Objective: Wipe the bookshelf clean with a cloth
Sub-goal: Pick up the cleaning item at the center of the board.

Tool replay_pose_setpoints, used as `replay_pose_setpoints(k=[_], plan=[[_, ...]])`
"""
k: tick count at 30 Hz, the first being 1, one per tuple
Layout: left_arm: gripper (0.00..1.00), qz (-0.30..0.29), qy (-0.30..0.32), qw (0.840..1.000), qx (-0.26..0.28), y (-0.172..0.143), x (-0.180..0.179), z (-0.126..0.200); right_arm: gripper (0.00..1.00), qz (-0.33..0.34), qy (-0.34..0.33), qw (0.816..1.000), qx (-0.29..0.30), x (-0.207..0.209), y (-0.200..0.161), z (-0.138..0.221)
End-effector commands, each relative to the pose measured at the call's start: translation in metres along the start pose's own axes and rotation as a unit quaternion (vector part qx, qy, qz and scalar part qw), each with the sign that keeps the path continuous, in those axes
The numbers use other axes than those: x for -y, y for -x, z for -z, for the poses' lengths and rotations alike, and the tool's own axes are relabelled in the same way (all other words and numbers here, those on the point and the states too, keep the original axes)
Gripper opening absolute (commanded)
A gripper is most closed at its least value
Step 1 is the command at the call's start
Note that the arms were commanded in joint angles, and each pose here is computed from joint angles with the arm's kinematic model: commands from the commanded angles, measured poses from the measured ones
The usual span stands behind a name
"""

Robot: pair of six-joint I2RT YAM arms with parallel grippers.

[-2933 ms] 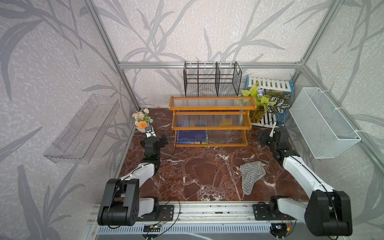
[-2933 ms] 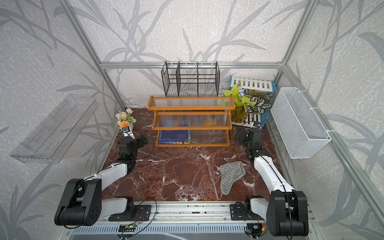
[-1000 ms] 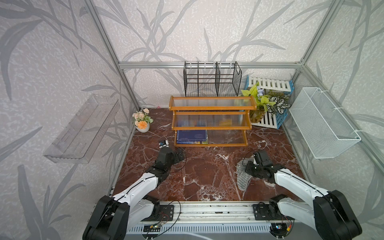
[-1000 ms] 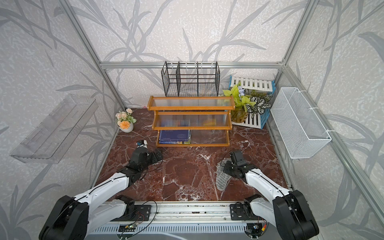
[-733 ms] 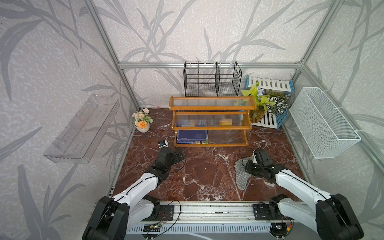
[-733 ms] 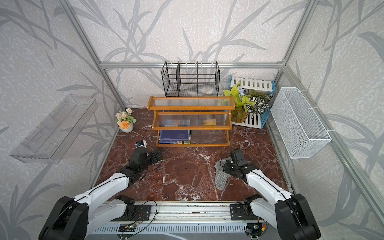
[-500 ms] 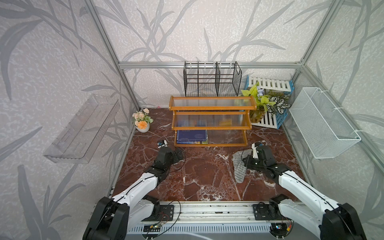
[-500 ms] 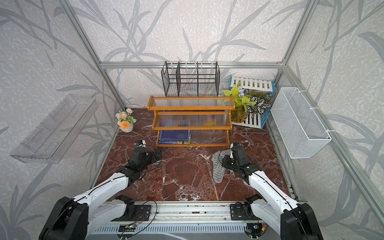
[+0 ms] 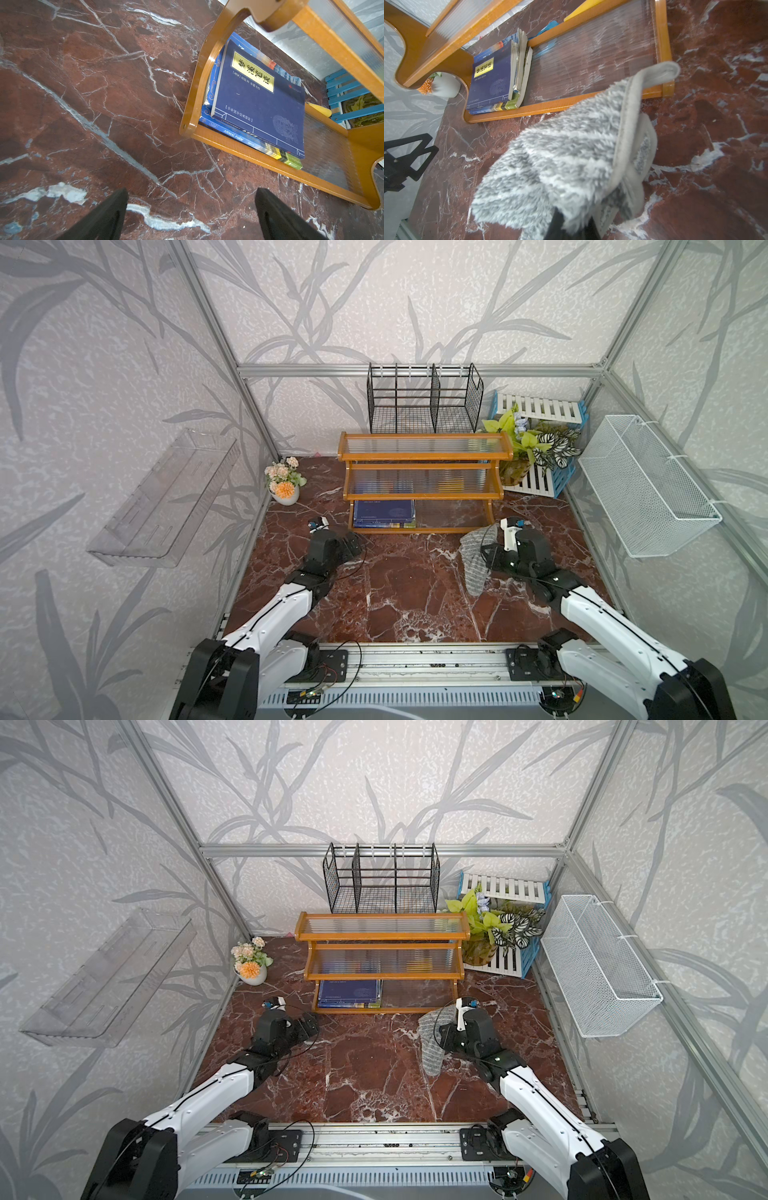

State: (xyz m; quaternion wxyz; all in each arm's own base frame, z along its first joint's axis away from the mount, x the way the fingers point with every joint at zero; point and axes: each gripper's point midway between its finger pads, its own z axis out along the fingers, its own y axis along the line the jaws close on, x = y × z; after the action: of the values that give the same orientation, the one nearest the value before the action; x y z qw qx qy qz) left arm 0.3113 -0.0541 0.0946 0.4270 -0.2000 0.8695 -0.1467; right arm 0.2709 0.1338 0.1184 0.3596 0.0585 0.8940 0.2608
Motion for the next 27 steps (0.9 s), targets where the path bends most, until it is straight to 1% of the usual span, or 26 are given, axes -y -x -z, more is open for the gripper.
replay_pose_setpoints(k=[1,6,9,12,16,22,24,27], plan=[[1.0,0.004,-0.009,1.0,0.008,0.011,0.004,0.004,0.0,0.011,0.005,0.999,0.039,-0.008,0.021,0.001],[1.0,0.017,-0.009,1.0,0.018,0.018,0.0,0.002,0.0,0.017,-0.002,0.998,0.058,-0.007,0.028,-0.001],[1.0,0.022,-0.005,0.999,0.025,0.021,-0.004,0.001,0.0,0.028,0.003,0.996,0.085,-0.009,0.031,0.001],[1.0,0.027,0.001,0.999,0.033,0.023,-0.01,0.002,0.0,0.056,0.008,0.992,0.116,-0.015,0.031,0.004],[1.0,0.036,0.004,0.998,0.045,0.027,-0.014,0.003,0.0,0.097,0.008,0.986,0.136,-0.023,0.028,0.003],[1.0,0.041,0.009,0.998,0.05,0.03,-0.018,0.0,0.0,0.114,0.008,0.985,0.13,-0.027,0.025,-0.011],[1.0,0.043,0.01,0.998,0.049,0.03,-0.019,-0.002,0.0,0.111,0.017,0.987,0.117,-0.032,0.024,-0.019],[1.0,0.047,0.009,0.998,0.046,0.029,-0.02,-0.005,0.0,0.098,0.033,0.991,0.08,-0.045,0.022,-0.034]])
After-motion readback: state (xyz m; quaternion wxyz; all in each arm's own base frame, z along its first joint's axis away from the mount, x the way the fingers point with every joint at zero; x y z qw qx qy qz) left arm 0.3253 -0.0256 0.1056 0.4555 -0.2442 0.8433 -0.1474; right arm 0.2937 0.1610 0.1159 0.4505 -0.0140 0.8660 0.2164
